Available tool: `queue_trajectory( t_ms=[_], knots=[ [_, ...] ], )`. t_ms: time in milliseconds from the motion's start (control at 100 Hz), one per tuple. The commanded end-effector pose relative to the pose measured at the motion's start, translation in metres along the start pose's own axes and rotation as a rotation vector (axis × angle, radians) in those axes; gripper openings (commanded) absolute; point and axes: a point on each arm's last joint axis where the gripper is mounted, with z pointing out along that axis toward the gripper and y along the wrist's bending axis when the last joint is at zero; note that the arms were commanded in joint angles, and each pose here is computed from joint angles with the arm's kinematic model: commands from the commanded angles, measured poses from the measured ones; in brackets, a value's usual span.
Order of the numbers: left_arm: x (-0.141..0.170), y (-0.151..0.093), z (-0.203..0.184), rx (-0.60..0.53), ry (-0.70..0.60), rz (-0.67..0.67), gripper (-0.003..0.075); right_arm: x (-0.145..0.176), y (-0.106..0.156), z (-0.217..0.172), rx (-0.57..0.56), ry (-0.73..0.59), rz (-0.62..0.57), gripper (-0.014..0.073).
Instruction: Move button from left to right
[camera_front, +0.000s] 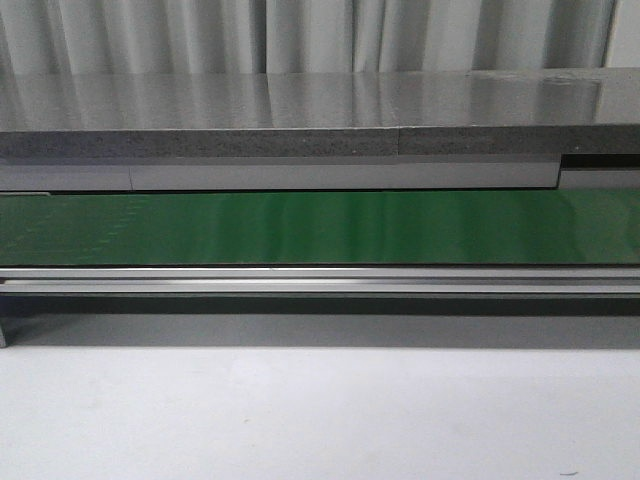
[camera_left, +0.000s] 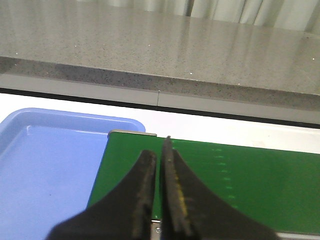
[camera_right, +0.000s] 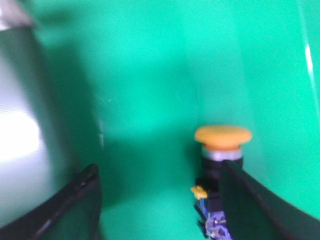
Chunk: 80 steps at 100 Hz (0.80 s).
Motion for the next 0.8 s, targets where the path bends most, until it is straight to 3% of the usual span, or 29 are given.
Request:
queue_trajectory(
  t_ms=[0,160,440,610,790],
  knots=[
    [-0.017,0.000,-0.001,-0.006,-0.105,-0.012,0.0005,-0.018,0.000,-0.045,-0.017,-0.191,0.029,0.0477],
    [-0.017,0.000,-0.001,-0.006,-0.105,-0.012,0.0005,-0.024,0.012,-0.084,-0.062,-0.332,0.035,0.0477],
    [-0.017,0.000,-0.001,-0.006,-0.105,-0.012,0.0005,-0.017,0.054,-0.155,-0.158,-0.520,-0.064,0.0477],
    [-0.017,0.000,-0.001,-0.006,-0.105,-0.012,0.0005,0.007,0.077,-0.191,-0.239,-0.635,-0.134,0.0477],
    [-0.017,0.000,-0.001,-0.006,-0.105,-0.012,0.0005,0.049,0.080,-0.216,-0.299,-0.763,-0.160,0.0477]
  ],
)
